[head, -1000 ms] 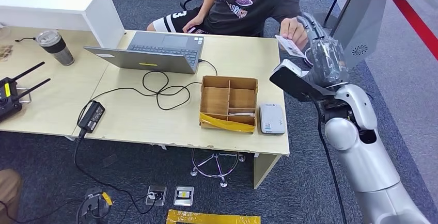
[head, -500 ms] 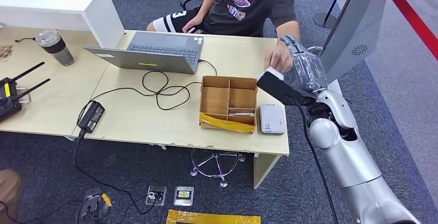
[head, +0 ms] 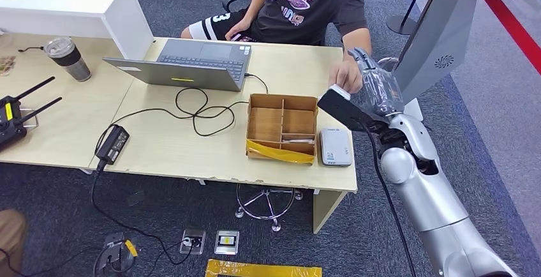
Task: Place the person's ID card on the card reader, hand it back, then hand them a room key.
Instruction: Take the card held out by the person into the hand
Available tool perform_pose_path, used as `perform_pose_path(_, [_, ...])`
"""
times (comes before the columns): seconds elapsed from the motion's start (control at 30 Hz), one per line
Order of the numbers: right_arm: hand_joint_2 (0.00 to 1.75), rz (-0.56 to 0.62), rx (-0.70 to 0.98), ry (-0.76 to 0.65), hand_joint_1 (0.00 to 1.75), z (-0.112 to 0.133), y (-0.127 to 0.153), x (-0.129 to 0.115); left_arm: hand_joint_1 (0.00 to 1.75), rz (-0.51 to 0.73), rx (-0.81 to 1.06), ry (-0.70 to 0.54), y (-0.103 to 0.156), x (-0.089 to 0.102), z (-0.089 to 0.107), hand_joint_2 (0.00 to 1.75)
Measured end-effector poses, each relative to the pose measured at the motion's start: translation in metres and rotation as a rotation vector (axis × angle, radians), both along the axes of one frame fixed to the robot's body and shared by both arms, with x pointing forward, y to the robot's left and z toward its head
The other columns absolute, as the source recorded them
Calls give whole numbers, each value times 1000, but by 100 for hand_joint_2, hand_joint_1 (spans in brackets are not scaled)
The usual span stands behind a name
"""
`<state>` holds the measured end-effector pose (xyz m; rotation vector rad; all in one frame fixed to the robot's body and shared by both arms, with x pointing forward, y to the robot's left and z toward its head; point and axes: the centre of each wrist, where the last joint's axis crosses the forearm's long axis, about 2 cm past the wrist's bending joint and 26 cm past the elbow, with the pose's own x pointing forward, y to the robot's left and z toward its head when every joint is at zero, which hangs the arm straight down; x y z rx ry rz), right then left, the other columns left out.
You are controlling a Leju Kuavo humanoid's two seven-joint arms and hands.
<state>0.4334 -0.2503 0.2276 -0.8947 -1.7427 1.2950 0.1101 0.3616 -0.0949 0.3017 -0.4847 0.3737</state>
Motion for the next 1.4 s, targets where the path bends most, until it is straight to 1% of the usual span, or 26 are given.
perform_pose_path(0.63, [175, -8, 16, -11, 2, -4, -1, -2, 0, -5, 2, 0, 0, 0, 0, 0])
perform_pose_path(0.7, [175, -8, 16, -10, 13, -5, -1, -2, 0, -5, 2, 0, 0, 0, 0, 0])
perform_pose_path(0.73, [175, -8, 16, -10, 28, -5, -1, -2, 0, -5, 2, 0, 0, 0, 0, 0])
perform_pose_path(0.77, [175, -8, 17, -11, 50, -5, -1, -2, 0, -5, 2, 0, 0, 0, 0, 0])
perform_pose_path(0.83, [175, -9, 19, -15, 109, -5, -1, -2, 0, -5, 2, 1, 0, 0, 0, 0])
perform_pose_path(0.87, [175, -9, 21, -20, 134, -5, -1, -3, 0, -5, 2, 1, 0, 0, 0, 0])
perform_pose_path(0.9, [175, -10, 24, -24, 152, -5, -2, -3, 0, -5, 2, 1, 0, 0, 0, 0])
perform_pose_path(0.93, [175, -10, 26, -29, 160, -5, -2, -3, 0, -5, 2, 1, 0, 0, 0, 0])
perform_pose_path(1.0, [175, -10, 30, -35, 162, -5, -2, -3, 0, -4, 2, 1, 0, -1, 0, 0])
perform_pose_path(1.4, [175, -11, 35, -44, 162, -5, -2, -3, 0, -4, 2, 3, 0, -2, 0, 0])
